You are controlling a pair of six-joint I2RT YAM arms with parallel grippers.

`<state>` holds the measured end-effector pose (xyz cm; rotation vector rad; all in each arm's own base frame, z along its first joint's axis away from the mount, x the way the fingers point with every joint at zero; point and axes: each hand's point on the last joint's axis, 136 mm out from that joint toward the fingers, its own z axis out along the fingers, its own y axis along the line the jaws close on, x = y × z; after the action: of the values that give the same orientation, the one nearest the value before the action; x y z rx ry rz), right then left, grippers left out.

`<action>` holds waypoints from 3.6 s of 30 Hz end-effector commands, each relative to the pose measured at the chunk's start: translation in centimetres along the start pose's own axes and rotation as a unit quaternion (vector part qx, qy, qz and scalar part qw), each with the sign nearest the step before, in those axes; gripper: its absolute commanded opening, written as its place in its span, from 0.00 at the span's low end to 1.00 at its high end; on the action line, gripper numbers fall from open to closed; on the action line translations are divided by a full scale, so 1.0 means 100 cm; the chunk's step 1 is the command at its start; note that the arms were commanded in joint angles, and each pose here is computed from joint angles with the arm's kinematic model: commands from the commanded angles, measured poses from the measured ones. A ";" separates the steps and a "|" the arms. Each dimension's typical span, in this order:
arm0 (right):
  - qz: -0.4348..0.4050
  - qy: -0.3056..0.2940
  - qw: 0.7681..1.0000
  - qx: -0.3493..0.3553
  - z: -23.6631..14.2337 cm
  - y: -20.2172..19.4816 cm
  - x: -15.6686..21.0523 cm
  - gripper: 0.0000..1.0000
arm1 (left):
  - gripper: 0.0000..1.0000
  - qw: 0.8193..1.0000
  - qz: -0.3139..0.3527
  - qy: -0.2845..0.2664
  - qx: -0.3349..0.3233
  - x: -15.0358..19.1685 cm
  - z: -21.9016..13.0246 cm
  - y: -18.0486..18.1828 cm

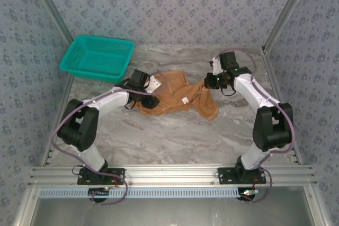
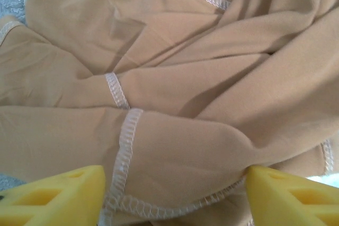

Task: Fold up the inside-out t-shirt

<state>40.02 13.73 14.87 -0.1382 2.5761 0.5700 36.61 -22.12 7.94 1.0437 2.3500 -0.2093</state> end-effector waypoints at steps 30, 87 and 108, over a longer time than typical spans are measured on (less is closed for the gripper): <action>-0.164 -0.401 0.900 0.045 -0.289 0.096 -0.035 0.00 | 0.00 0.861 -0.106 -0.487 -0.100 -0.098 -0.356 -0.003; 0.132 0.091 0.978 0.136 0.001 -0.066 0.179 0.53 | 0.61 0.948 0.235 -0.097 0.190 -0.010 -0.012 -0.232; 0.129 0.026 0.986 0.103 -0.018 -0.071 0.143 0.35 | 0.00 0.946 0.230 -0.046 0.222 -0.020 0.016 -0.260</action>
<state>28.09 6.93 4.52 0.3043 2.7428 0.4061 18.45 -40.88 3.13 1.8400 1.8928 -0.5205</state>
